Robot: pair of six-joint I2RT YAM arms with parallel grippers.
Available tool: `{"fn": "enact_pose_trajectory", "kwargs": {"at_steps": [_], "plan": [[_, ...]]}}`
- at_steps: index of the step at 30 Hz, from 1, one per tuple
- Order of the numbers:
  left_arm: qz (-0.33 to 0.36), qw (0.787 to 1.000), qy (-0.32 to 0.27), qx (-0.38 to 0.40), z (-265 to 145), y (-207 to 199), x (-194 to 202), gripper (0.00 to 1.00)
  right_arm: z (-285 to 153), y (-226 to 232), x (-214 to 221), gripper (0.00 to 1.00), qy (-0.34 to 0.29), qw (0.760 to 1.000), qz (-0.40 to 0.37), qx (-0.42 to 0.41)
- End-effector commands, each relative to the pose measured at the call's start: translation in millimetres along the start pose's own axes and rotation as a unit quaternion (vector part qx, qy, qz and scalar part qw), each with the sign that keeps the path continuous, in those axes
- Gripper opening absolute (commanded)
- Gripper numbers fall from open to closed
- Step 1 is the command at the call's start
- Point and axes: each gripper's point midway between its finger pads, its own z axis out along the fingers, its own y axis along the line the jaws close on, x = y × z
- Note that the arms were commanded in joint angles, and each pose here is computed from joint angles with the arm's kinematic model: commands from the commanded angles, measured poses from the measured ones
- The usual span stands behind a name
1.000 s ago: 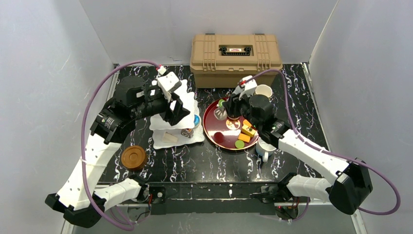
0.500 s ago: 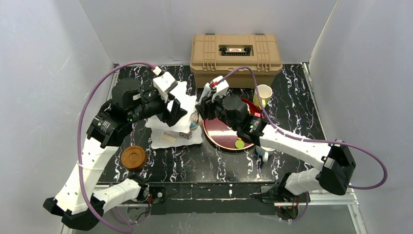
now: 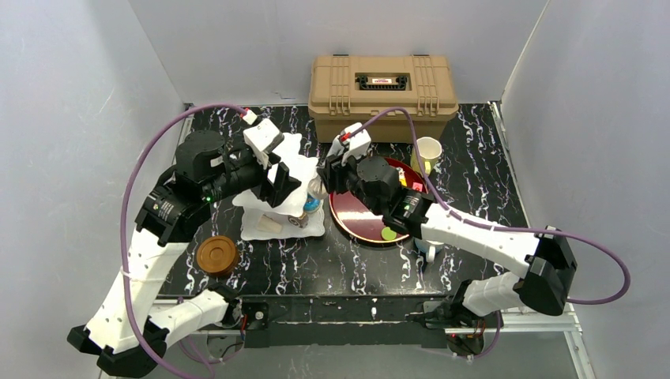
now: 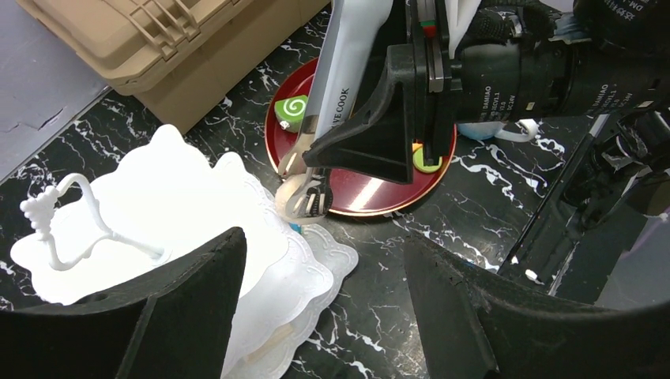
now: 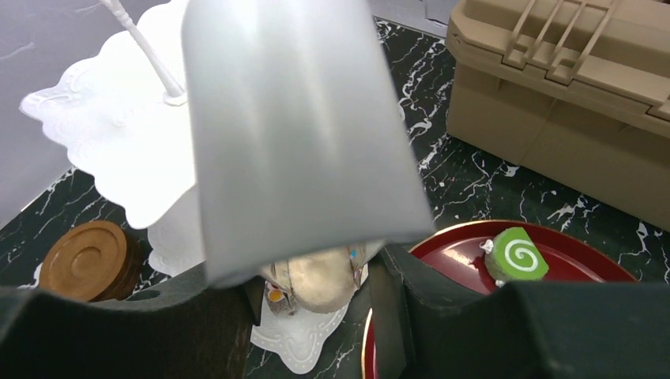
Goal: Serve the afternoon tea
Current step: Place the desert on the desert table.
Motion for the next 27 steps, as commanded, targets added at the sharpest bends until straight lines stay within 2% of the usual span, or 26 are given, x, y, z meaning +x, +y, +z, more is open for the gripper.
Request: {"fn": "enact_pose_trajectory", "kwargs": {"at_steps": [1, 8, 27], "plan": [[0.004, 1.000, -0.001, -0.002, -4, -1, 1, 0.71, -18, 6, -43, 0.30, -0.058, 0.998, 0.026, -0.001], [0.011, 1.000, -0.005, -0.006, -6, 1, 0, 0.71, -27, 36, -47, 0.30, -0.067, 0.998, 0.006, -0.008], [0.022, 1.000, -0.020, -0.008, -12, -1, -5, 0.71, -17, 61, -33, 0.31, -0.123, 0.990, 0.065, -0.018]]}}
